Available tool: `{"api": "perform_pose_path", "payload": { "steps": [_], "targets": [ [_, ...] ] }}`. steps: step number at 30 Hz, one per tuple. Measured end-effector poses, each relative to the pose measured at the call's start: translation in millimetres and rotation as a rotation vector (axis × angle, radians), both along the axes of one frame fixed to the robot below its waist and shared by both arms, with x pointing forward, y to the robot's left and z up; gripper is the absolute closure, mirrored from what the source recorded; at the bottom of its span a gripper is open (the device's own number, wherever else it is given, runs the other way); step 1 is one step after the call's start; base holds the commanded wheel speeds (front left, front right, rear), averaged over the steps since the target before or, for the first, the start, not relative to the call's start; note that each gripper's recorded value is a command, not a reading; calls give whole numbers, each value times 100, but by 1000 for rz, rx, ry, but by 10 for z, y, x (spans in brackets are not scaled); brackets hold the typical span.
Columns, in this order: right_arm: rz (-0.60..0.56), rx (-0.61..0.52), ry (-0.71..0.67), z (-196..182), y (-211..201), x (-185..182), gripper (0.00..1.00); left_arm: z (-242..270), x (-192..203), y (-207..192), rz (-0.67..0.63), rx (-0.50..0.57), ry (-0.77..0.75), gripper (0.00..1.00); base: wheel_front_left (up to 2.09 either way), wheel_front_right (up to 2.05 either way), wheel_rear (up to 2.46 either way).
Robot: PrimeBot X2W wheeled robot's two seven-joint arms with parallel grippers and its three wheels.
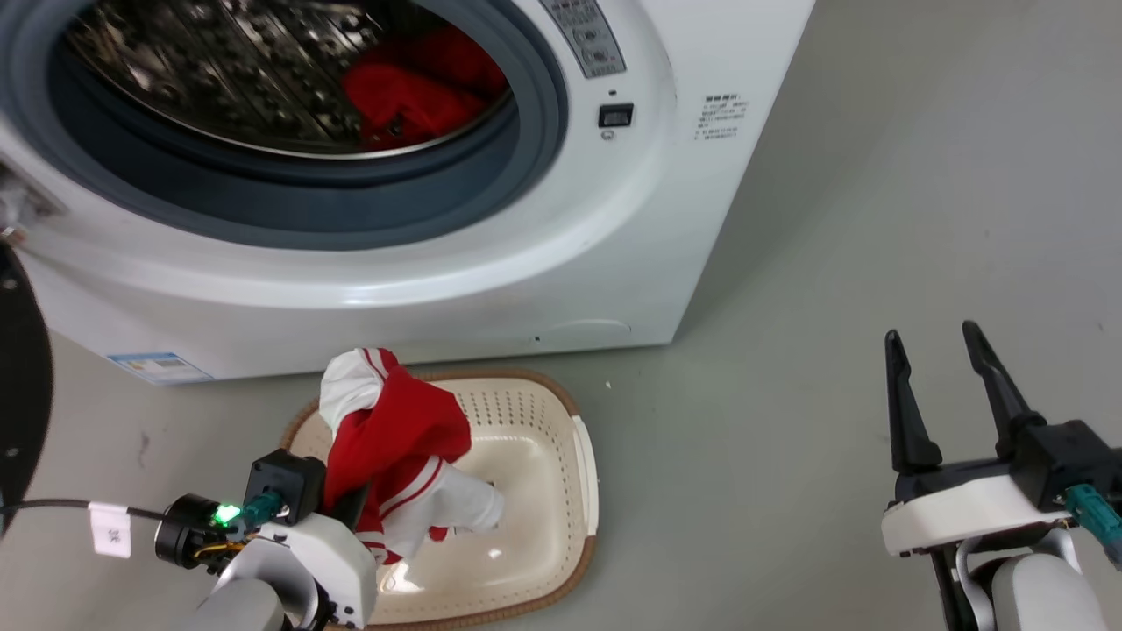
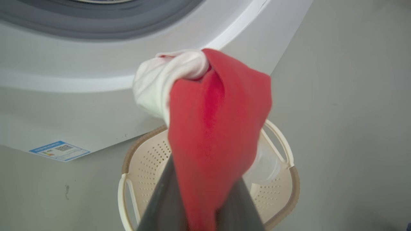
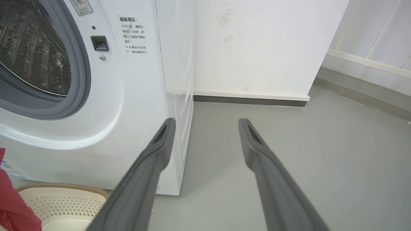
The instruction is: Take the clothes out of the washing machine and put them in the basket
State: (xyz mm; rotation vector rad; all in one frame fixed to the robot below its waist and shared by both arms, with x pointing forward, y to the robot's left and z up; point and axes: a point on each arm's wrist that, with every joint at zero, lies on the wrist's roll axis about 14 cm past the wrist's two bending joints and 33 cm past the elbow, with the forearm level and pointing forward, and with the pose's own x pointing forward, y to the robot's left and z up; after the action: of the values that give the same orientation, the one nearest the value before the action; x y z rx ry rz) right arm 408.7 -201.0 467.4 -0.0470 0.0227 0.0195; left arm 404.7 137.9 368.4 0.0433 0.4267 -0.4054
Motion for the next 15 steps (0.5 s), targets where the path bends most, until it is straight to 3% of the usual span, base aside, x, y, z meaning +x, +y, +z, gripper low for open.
{"api": "perform_pose_path", "payload": {
  "steps": [15],
  "targets": [
    [-112, -13, 143, -590, -401, 158, 0, -1461, 228, -71, -80, 134, 351, 100, 0, 0, 0]
  ]
}}
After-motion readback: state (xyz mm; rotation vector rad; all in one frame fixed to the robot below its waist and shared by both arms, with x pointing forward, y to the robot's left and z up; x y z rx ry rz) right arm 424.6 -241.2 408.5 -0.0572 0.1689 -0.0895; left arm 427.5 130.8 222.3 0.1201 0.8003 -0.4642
